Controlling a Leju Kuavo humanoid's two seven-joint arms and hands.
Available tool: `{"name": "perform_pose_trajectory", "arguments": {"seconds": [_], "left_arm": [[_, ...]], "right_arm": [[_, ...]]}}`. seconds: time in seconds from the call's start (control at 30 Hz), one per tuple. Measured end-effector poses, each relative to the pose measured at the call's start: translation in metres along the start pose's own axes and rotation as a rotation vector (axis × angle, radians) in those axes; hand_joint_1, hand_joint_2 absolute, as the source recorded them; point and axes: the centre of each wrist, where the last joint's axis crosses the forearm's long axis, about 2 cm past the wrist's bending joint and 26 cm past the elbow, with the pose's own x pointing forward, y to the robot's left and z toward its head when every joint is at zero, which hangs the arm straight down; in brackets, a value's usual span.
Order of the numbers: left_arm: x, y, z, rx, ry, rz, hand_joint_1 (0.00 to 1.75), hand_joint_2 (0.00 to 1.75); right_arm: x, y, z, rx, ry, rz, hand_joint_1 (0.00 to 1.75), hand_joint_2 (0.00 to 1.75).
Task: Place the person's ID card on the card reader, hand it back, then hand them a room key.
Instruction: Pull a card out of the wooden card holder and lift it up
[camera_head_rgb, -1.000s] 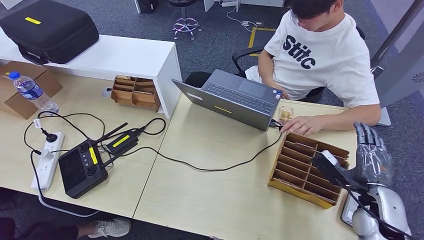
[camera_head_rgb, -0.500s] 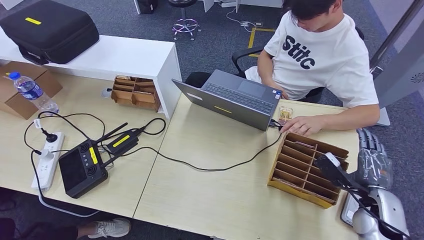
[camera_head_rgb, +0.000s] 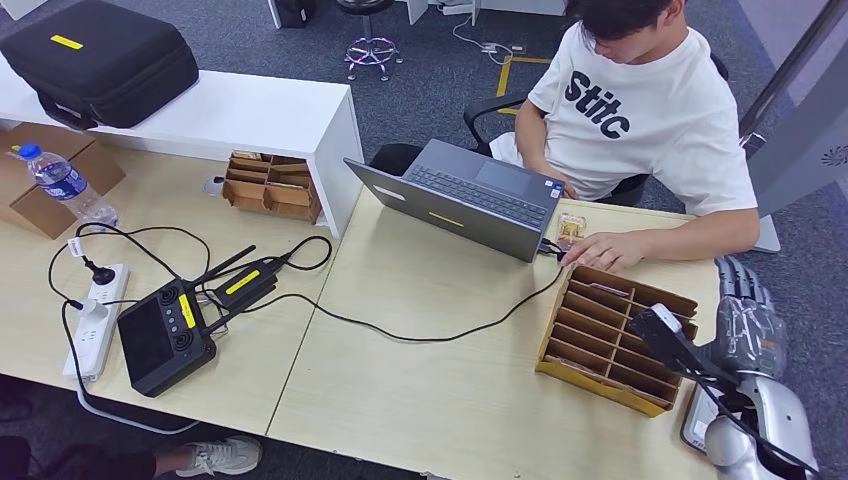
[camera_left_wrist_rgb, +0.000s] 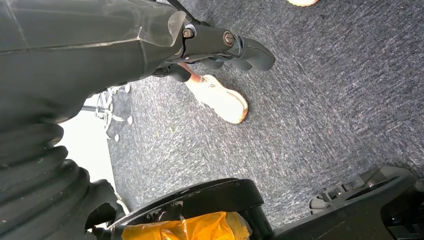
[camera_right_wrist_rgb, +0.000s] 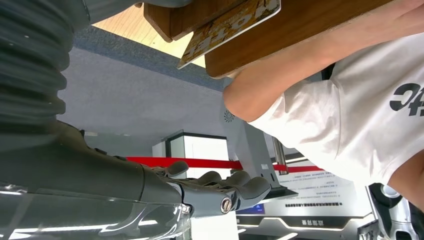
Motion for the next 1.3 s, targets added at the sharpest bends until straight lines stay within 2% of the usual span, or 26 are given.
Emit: {"name": "perform_pose_trajectory", "arguments": {"seconds": [0.5, 0.8, 1.3], "left_arm": [[0.0, 0.0, 0.0, 0.001, -0.001, -0.003, 0.0, 1.75], [0.0, 0.0, 0.0, 0.002, -0.002, -0.003, 0.0, 1.75], [0.0, 0.0, 0.0, 0.002, -0.002, -0.004, 0.0, 1.75]], "right_arm": [[-0.004, -0.001, 0.0, -0.01, -0.002, 0.003, 0.0, 1.75], [0.011, -0.01, 0.006, -0.035, -0.047, 0.025, 0.0, 1.75], [0.014, -0.013, 0.007, -0.047, -0.053, 0.021, 0.0, 1.75]]}}
